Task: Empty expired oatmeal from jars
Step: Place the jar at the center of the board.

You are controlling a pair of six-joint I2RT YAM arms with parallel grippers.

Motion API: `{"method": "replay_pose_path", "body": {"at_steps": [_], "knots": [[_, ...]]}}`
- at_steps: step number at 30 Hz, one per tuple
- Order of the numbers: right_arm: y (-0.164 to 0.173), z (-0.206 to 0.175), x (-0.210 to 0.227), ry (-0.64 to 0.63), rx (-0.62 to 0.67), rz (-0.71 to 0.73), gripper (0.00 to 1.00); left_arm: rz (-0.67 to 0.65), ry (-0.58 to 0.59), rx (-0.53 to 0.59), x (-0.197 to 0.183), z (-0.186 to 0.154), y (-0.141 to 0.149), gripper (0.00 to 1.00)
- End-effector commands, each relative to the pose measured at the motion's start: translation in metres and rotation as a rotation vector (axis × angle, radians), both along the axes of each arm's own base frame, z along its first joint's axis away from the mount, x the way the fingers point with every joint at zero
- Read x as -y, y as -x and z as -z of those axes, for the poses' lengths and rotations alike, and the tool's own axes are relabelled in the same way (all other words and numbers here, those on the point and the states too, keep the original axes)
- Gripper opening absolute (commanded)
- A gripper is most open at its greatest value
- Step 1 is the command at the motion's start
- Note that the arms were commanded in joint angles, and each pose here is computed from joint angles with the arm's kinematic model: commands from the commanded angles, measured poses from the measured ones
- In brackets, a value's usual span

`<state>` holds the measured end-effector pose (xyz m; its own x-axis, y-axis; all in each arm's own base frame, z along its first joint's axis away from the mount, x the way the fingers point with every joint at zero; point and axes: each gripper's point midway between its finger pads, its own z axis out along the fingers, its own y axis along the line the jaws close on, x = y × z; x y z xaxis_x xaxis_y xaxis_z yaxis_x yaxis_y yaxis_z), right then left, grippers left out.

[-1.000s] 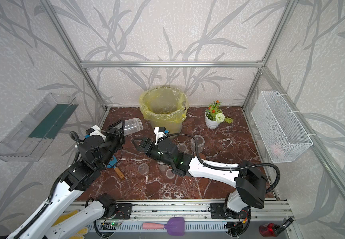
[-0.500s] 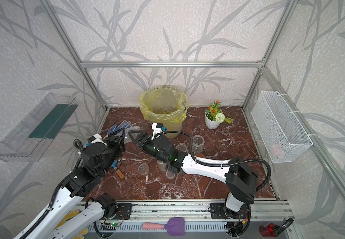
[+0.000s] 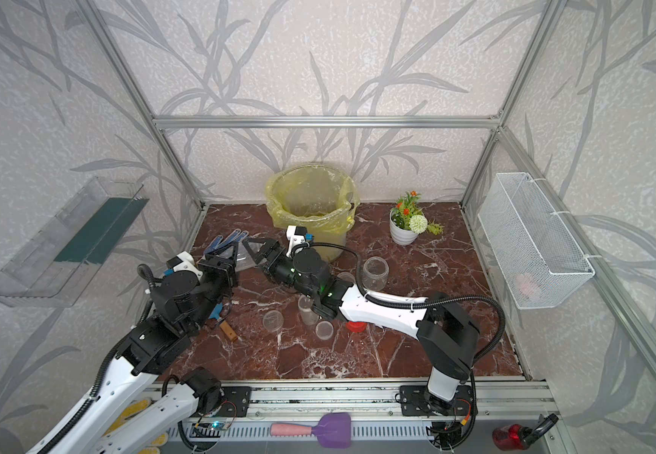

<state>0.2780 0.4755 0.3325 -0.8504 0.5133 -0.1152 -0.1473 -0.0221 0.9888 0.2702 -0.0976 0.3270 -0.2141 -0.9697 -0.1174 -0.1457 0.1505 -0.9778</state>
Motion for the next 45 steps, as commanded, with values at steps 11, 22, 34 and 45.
{"method": "replay_pose_path", "body": {"at_steps": [11, 22, 34, 45], "knots": [[-0.012, -0.004, -0.001, 0.027, 0.035, -0.062, 0.5, 0.033, -0.112, -0.042, -0.001, 0.004, 0.007, 0.46], [-0.022, 0.038, 0.013, 0.499, 0.176, -0.093, 0.42, -0.071, -0.314, -0.128, -0.048, 0.024, 0.041, 0.99], [-0.021, 0.134, 0.0, 1.157, 0.497, -0.314, 0.4, -0.177, -0.805, -0.332, -0.101, 0.079, 0.059, 0.99], [-0.014, 0.183, -0.035, 1.368, 0.775, -0.35, 0.43, -0.28, -0.756, -0.311, -0.127, 0.103, 0.083, 0.99]]}}
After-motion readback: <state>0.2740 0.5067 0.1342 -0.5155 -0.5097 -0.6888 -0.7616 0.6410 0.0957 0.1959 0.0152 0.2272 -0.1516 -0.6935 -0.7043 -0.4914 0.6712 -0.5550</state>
